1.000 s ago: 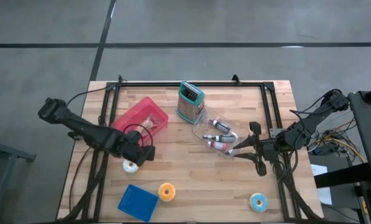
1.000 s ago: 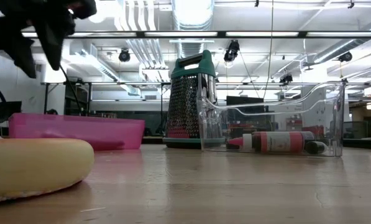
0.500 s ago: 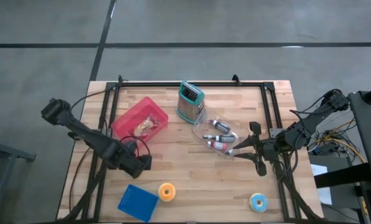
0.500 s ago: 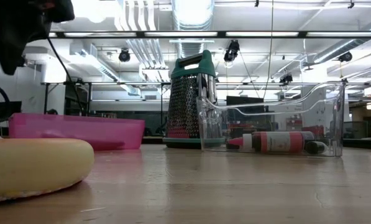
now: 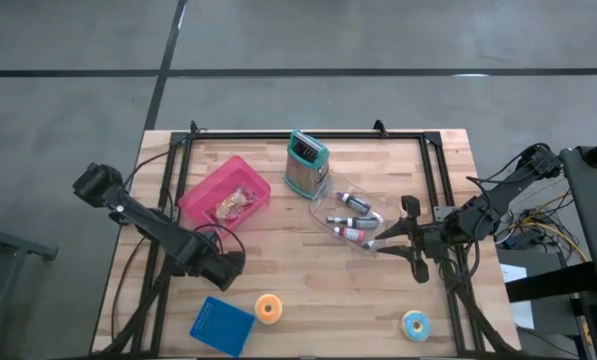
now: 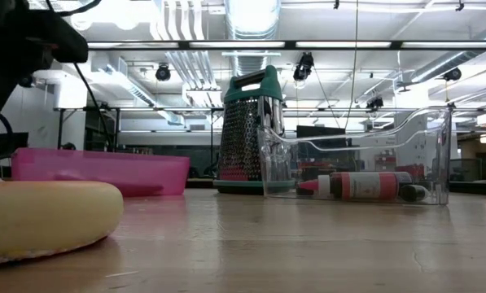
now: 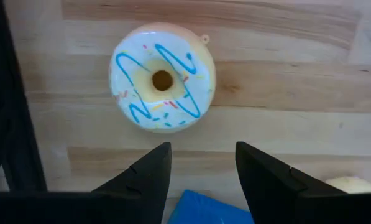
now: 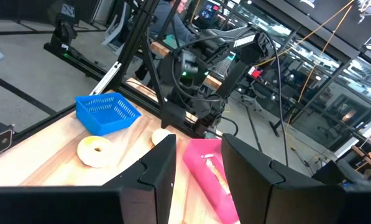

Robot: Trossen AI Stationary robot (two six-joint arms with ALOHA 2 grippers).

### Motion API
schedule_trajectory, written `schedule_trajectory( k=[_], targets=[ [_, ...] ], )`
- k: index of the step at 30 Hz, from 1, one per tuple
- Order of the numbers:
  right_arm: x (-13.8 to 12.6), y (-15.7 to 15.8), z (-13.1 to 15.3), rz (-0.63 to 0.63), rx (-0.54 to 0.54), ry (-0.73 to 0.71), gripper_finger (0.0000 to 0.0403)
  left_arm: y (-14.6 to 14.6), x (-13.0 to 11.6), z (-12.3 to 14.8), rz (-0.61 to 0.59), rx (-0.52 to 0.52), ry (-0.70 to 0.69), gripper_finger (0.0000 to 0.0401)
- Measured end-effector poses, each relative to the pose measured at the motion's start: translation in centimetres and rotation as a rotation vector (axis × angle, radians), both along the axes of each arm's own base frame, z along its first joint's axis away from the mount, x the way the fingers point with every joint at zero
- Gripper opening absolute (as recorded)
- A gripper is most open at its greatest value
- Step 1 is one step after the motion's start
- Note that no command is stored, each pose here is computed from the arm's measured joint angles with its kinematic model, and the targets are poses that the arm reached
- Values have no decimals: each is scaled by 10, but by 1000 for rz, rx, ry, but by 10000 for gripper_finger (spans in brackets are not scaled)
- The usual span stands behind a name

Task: Pick & Place Food Item
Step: Put the white donut into the blue bin

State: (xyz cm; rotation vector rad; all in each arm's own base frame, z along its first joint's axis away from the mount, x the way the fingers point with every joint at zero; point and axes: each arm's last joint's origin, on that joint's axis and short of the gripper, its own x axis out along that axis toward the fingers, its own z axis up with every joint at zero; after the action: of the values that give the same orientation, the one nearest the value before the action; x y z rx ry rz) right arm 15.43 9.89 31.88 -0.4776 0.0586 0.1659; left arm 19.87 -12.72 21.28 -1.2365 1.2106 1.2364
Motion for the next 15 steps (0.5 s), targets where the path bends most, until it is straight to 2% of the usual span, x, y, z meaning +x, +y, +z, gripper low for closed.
schedule_trajectory(
  k=[9,15],
  targets=[
    [0,0,0,0,0,0,123,-1,3,-8,-17,18,29,184],
    [0,0,0,0,0,0,123,3,1,-24,-22,6,28,184]
  ],
)
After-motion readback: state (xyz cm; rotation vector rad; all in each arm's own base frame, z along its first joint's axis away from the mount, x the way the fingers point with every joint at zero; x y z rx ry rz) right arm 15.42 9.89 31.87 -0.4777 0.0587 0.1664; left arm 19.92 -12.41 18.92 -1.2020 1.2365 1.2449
